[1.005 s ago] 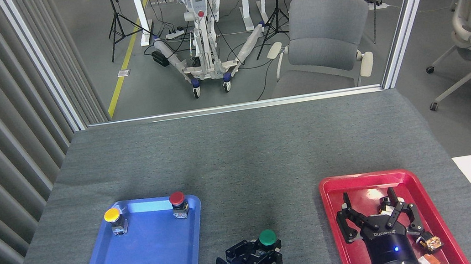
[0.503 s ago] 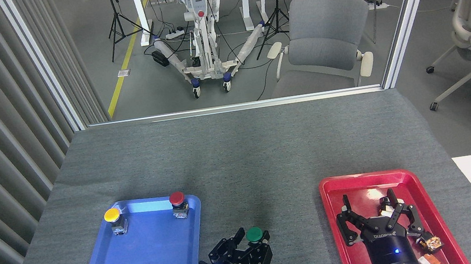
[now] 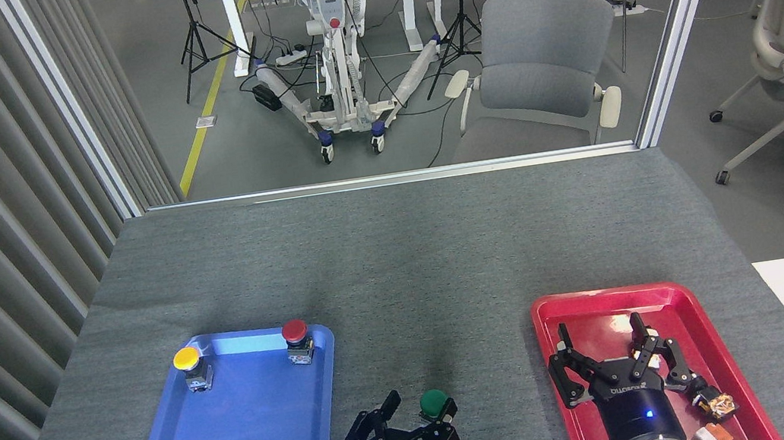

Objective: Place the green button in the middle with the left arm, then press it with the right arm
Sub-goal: 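Lower the green button onto the table and open the left gripper, then withdraw the left gripper back over the blue tray, then move the right gripper from the red tray toward the green button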

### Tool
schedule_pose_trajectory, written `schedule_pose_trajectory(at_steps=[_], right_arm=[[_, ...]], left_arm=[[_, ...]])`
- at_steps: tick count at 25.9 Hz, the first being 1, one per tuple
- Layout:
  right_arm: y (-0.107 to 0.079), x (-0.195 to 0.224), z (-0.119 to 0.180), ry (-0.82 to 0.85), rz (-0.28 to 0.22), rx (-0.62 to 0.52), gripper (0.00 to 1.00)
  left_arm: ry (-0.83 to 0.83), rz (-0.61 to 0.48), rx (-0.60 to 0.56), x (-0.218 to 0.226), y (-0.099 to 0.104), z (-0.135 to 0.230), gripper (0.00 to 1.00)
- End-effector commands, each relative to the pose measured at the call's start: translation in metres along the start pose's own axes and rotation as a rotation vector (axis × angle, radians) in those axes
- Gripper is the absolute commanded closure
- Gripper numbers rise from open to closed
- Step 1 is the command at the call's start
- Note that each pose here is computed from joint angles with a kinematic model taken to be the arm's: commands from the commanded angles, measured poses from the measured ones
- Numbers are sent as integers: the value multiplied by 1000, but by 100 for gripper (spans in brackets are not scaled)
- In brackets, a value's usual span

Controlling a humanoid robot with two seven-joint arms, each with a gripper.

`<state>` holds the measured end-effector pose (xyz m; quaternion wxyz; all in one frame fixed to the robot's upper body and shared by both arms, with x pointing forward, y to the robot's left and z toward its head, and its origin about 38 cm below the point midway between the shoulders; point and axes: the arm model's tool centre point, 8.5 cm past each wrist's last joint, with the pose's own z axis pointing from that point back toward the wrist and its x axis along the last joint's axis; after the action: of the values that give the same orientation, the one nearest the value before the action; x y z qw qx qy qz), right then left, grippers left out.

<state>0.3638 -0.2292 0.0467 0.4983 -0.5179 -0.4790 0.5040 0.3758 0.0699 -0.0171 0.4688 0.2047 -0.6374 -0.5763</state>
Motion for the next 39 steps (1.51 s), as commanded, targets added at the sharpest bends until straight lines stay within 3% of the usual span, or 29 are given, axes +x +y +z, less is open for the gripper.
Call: schedule_pose_trajectory(at_steps=[1,10,15,18,21,29,34,39], right_arm=[[-1,3,-2,-15,-1,0,0],[-4,-5,-5,1,-30,3,0],[-6,-6,-5,-5,-45,-4,0],[-7,-4,-5,-12,-45,-8,0],[-6,-5,-5,-10,-42,-4,0],[-8,-5,-5,-16,-43,-6,1],[-24,36,-16,-90,-78,-51,17],[-26,72,-10,-266,-57,-63,61]], left_arm=[[-17,-11,29,-1,7,12,0],[30,-53,117,-34,35,66,0],[140,-177,235,-80,93,130,0],[268,-181,293,-114,119,151,0],[373,-177,283,-135,127,157,0],[439,-175,278,-151,128,170,0],[435,-169,290,-150,131,166,0],[433,-172,306,-153,138,159,0]])
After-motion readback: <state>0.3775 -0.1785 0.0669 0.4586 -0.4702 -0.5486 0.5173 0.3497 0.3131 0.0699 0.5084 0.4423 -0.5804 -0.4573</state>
